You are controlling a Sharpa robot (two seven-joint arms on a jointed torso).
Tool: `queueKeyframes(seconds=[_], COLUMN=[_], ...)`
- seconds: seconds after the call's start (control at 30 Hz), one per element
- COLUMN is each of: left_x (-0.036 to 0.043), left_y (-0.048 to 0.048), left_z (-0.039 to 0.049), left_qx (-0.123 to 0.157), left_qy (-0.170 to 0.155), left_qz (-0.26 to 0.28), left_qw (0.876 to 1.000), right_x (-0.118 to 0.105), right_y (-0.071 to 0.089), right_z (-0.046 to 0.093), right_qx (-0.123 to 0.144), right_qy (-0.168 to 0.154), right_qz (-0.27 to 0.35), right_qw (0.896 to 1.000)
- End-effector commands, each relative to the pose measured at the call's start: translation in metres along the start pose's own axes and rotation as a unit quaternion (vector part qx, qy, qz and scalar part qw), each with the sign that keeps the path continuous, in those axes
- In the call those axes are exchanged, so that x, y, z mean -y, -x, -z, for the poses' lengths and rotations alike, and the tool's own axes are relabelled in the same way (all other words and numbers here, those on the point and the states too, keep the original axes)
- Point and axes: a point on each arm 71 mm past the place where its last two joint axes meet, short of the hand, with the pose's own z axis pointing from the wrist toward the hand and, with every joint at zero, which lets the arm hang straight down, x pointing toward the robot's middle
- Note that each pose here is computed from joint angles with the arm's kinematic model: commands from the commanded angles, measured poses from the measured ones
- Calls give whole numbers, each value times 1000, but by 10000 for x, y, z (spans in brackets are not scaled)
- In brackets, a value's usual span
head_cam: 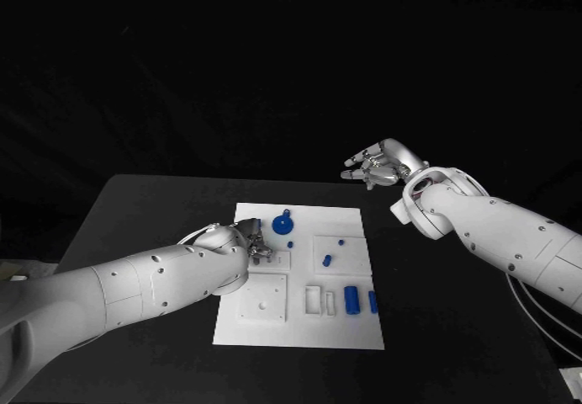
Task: Assemble the parts on the task board
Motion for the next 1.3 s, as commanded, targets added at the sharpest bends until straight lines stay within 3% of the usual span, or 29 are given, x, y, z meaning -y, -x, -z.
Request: queueKeyframes(seconds=[0.03,0.53,1.3], left_x=[20,25,12], left_y=[-35,-111,-130], left_z=[-3,-13,-3], left_qx=[-3,-22,-32], left_qy=[-4,-2,1], left_qz=[-10,-13,-16], left_qw=[1000,1000,999], right_x=[-17,-17,-5], right_y=[-14,-21,-24], right_z=[-3,-5,-6], right_qx=[-7,-10,-13], right_qy=[5,5,3], right_qz=[-3,-4,-5], right_qw=[1000,1000,1000])
